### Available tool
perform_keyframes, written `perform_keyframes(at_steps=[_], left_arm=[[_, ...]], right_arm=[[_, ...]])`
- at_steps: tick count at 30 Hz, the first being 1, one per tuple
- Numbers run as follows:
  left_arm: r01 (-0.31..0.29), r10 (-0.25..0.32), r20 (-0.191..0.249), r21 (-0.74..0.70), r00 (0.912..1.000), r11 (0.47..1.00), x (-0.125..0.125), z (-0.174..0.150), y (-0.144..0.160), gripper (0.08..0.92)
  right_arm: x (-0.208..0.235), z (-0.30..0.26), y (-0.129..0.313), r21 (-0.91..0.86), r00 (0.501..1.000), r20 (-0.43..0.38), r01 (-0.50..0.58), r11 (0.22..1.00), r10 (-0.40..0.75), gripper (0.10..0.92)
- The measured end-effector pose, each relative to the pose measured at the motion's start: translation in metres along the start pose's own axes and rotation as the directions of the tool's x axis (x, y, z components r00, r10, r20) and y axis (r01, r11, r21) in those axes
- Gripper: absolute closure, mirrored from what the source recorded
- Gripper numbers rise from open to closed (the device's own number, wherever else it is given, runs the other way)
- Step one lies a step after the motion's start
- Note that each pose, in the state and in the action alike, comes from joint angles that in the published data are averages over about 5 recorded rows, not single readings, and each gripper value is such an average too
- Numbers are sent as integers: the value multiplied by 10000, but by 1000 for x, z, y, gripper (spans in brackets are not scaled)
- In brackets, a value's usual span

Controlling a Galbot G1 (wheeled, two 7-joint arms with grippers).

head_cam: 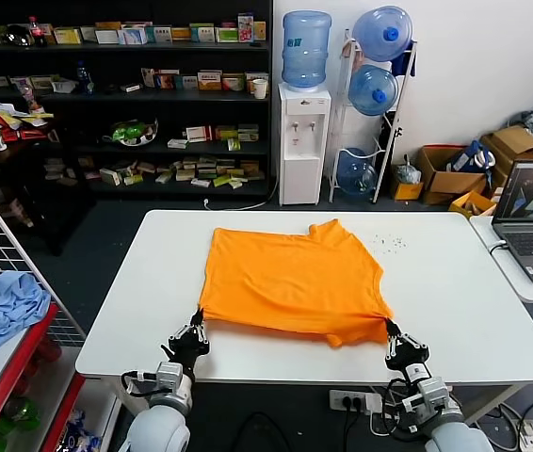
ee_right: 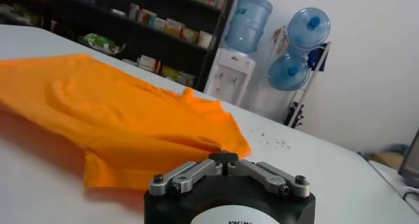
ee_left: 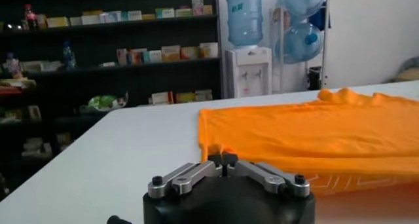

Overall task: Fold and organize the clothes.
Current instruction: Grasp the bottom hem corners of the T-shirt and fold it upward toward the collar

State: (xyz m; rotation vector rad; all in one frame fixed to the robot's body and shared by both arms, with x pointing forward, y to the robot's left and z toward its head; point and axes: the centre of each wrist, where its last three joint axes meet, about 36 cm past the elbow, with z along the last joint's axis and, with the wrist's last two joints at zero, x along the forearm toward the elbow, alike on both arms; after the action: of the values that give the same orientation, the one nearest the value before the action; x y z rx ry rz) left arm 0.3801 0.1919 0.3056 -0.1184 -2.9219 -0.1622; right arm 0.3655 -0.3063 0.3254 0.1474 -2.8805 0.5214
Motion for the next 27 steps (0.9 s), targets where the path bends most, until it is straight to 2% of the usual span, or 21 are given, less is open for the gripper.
perform_keyframes(at_steps=[10,20,23,27], left_arm=[[20,-3,275,-617,9996,9981,-44,-4,1,905],[-15,55,422,-947,9991,9955,-64,-14,11,905],[-111,145,377,-909,9992,9958,-69,-16,11,896],[-205,235,352,-822,9991,9964,-70,-17,14,813]], right_arm=[[-46,-3,-1,-61,9999,22,-116,9999,116,897],[-68,-12,4,-412,9999,-172,8,9992,-15,891],[-72,-14,6,-602,9996,-282,39,9982,-56,840],[-72,-14,5,-803,9990,-441,68,9967,-104,728]])
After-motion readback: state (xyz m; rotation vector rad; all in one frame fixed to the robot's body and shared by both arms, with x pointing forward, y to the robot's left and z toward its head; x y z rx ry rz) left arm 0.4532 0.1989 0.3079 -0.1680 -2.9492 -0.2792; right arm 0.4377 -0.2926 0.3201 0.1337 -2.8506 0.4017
